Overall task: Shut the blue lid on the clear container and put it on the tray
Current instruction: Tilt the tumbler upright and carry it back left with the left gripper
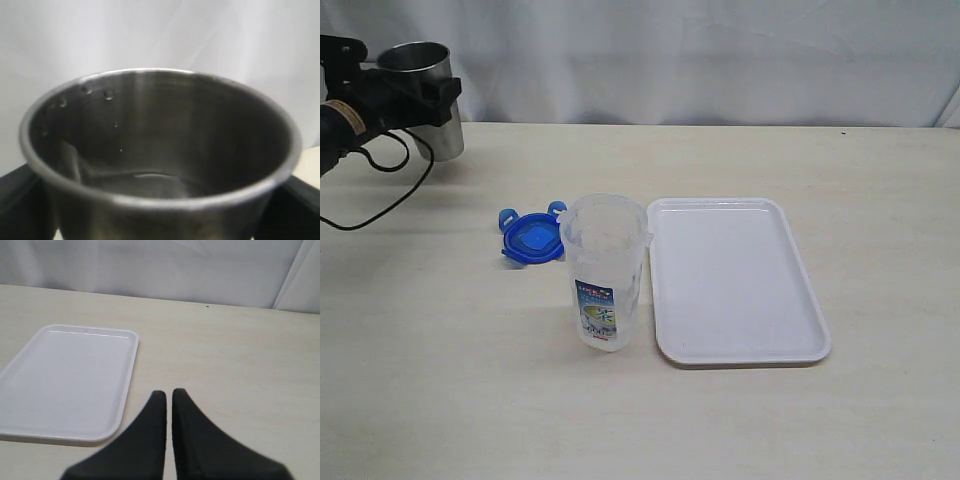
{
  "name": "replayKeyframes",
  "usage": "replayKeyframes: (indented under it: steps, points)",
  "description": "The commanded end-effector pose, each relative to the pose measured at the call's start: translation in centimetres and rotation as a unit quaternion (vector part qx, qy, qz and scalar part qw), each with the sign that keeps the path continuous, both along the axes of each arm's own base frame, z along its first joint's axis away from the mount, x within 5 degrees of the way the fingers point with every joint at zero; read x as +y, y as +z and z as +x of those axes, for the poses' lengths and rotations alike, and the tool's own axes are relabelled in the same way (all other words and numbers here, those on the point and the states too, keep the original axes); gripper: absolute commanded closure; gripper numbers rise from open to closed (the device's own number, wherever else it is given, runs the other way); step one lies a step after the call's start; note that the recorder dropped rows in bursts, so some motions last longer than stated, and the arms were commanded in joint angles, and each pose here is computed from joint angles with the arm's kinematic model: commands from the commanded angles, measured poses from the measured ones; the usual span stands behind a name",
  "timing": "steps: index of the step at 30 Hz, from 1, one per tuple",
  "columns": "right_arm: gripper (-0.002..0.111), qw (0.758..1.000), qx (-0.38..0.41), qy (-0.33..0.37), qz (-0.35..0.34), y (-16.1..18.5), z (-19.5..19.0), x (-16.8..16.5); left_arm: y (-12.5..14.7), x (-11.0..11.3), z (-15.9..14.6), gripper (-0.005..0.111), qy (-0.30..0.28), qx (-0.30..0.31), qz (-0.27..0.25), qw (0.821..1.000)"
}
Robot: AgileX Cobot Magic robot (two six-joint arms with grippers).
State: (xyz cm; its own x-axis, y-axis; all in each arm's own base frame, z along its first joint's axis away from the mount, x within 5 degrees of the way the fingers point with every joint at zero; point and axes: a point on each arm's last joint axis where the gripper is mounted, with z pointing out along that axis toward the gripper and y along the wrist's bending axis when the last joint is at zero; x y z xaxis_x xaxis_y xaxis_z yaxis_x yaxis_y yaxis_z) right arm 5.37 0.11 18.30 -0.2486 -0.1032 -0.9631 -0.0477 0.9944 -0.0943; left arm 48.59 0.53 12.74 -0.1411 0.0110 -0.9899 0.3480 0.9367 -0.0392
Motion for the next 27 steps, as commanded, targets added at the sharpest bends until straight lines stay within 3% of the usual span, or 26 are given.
replayKeyframes:
  steps: [1,17,27]
  points:
    - [0.104,1.000,0.000,-0.002,0.002,-0.1,0.0,0.0,1.7,0.1,1.9,0.107,-0.003,-0.045,-0.007,0.999]
    - [0.104,1.000,0.000,-0.002,0.002,-0.1,0.0,0.0,-1.3,0.3,2.7,0.107,-0.001,-0.014,0.003,1.000]
    - [0.104,1.000,0.000,-0.002,0.002,-0.1,0.0,0.0,-3.0,0.0,1.2,0.107,-0.011,-0.020,-0.031,0.999]
